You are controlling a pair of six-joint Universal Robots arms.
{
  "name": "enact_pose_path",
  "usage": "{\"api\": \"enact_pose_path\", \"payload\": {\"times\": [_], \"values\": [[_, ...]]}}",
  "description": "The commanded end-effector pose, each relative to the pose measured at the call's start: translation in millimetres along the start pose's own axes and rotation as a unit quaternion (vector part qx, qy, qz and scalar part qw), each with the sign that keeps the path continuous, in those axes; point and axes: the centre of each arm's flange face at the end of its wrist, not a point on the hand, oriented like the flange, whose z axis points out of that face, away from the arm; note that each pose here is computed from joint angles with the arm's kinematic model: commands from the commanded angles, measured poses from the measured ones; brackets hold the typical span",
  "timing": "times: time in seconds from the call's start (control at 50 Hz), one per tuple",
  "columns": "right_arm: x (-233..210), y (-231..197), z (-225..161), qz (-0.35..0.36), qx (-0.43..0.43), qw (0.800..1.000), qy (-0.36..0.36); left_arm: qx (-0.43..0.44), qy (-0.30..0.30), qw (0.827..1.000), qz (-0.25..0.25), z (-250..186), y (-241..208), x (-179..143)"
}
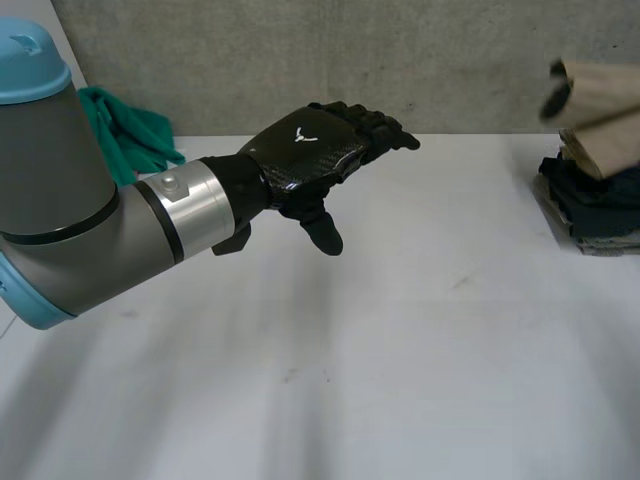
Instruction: Fold the laundry.
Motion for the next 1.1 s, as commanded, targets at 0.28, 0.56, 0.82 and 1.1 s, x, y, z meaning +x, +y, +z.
{"api": "enact_pose_path", "payload": {"times": [0.28,0.56,0.82,1.1], "values": [[58,95,-117,0.02,-0.138,0.989,-0.04,-0.014,-0.006,1.0,-0.007,2,8,10],[73,17,-111,0.036,-0.167,0.984,0.041,-0.009,-0.004,1.0,-0.003,2,5,12],[113,-47,-158,-0.033,-0.315,0.928,0.197,-0.011,0.006,1.0,-0.007,2,4,21],[118,-146,-82,-0.252,-0.23,0.887,0.311,0.031,-0.079,0.996,-0.005,-5,-22,-7]]}}
